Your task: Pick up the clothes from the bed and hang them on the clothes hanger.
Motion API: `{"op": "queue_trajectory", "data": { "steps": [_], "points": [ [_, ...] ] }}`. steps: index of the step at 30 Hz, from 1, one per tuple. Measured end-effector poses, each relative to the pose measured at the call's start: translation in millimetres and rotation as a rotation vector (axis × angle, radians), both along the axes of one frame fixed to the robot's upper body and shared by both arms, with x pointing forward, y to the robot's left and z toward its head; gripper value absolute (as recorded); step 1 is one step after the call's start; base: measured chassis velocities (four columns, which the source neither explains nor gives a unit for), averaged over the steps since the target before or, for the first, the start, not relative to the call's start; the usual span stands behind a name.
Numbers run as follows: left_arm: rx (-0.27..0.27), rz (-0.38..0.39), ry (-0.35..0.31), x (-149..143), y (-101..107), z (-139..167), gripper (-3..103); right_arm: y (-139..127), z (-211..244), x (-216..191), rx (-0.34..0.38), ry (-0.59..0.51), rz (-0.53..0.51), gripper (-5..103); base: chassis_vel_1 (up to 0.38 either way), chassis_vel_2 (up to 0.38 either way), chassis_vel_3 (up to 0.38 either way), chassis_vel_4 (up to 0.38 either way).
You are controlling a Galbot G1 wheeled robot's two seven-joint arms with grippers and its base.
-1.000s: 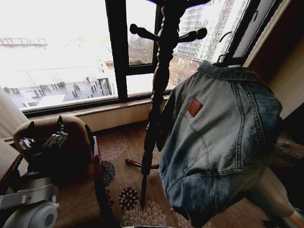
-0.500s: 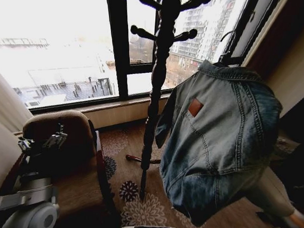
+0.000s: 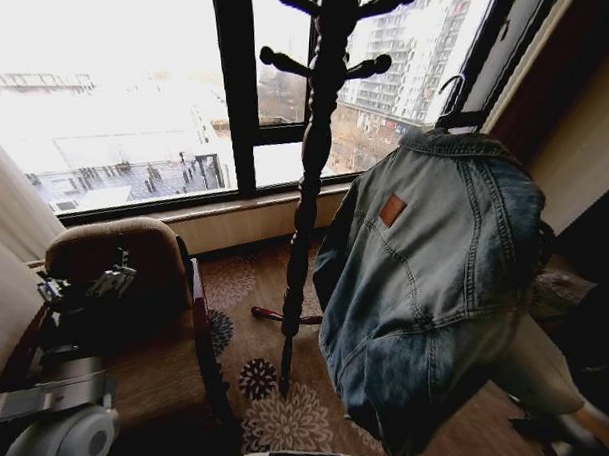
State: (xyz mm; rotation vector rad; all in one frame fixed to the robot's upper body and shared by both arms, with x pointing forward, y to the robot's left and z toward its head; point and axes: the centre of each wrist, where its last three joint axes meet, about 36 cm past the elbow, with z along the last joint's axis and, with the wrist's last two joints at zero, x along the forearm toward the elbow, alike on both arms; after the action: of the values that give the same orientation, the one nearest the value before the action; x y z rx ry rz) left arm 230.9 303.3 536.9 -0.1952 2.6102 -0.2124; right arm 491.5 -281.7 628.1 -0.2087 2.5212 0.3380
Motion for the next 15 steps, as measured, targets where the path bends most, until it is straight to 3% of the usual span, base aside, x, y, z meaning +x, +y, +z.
{"op": "queue_trajectory", "data": {
  "steps": [15],
  "points": [
    [-0.001, -0.003, -0.002, 0.6, -0.6, -0.1, 100, 2.4, 2.4, -3.4, -0.025, 0.032, 0.068, 21, 0.0, 0.0, 0.0, 0.0]
  ]
}}
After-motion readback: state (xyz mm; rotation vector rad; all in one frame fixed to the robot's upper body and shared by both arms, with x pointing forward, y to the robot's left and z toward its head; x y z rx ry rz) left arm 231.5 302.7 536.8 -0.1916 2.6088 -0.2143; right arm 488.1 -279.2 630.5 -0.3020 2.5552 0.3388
